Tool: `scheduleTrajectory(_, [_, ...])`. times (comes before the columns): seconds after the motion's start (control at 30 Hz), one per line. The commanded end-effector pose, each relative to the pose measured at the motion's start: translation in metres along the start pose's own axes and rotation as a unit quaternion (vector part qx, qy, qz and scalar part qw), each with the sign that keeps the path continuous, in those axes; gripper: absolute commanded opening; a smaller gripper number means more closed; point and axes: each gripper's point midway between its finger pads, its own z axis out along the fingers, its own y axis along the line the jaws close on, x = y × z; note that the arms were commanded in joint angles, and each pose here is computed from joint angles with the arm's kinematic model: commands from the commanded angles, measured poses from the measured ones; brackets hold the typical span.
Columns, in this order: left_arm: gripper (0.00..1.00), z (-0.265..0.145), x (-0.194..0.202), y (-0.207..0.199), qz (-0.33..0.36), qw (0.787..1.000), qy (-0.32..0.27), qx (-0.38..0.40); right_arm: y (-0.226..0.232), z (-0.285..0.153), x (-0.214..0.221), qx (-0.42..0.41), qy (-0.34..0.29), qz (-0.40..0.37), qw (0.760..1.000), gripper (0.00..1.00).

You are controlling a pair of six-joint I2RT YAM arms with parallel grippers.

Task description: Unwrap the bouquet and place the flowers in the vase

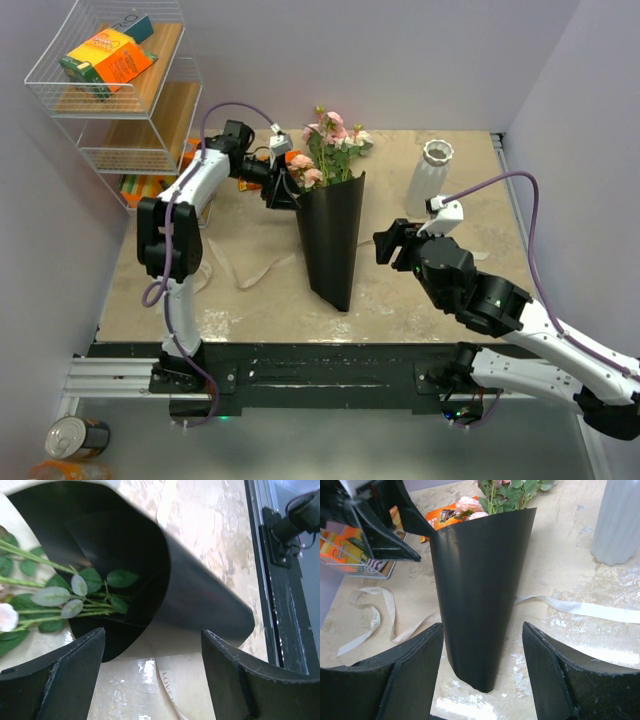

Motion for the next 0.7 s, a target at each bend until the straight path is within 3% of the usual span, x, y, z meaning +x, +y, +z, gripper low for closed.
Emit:
scheduleTrajectory(0.0, [0.81, 0.01, 0.015, 0.003, 0.014, 0.999, -0.002, 0.032, 0.001, 0.0, -0.001, -0.005, -0.006, 0.006, 1.0, 0.68])
scheduleTrajectory(0.2, [0.73, 0.015, 0.026, 0.011, 0.007, 1.0, 0.01, 0.027, 0.005, 0.002, -0.003, -0.007, -0.007, 0.006, 1.0, 0.68])
scheduleTrajectory(0.33, [0.47, 0.017, 0.023, 0.006, 0.013, 0.999, 0.016, 0.03, 0.006, 0.003, -0.003, -0.008, -0.006, 0.007, 1.0, 0.68])
scheduleTrajectory(0.57, [0.2, 0.023, 0.009, -0.01, 0.038, 0.998, 0.023, 0.037, 0.009, 0.002, -0.006, -0.011, -0.008, 0.008, 1.0, 0.67])
scheduleTrajectory(0.63, [0.05, 0.023, 0.0, -0.014, 0.042, 0.998, 0.028, 0.039, 0.009, 0.002, -0.008, -0.011, -0.008, 0.008, 1.0, 0.67])
scheduleTrajectory(0.67, [0.04, 0.022, -0.003, -0.015, 0.044, 0.998, 0.03, 0.037, 0.008, 0.001, -0.008, -0.011, -0.009, 0.009, 1.0, 0.67])
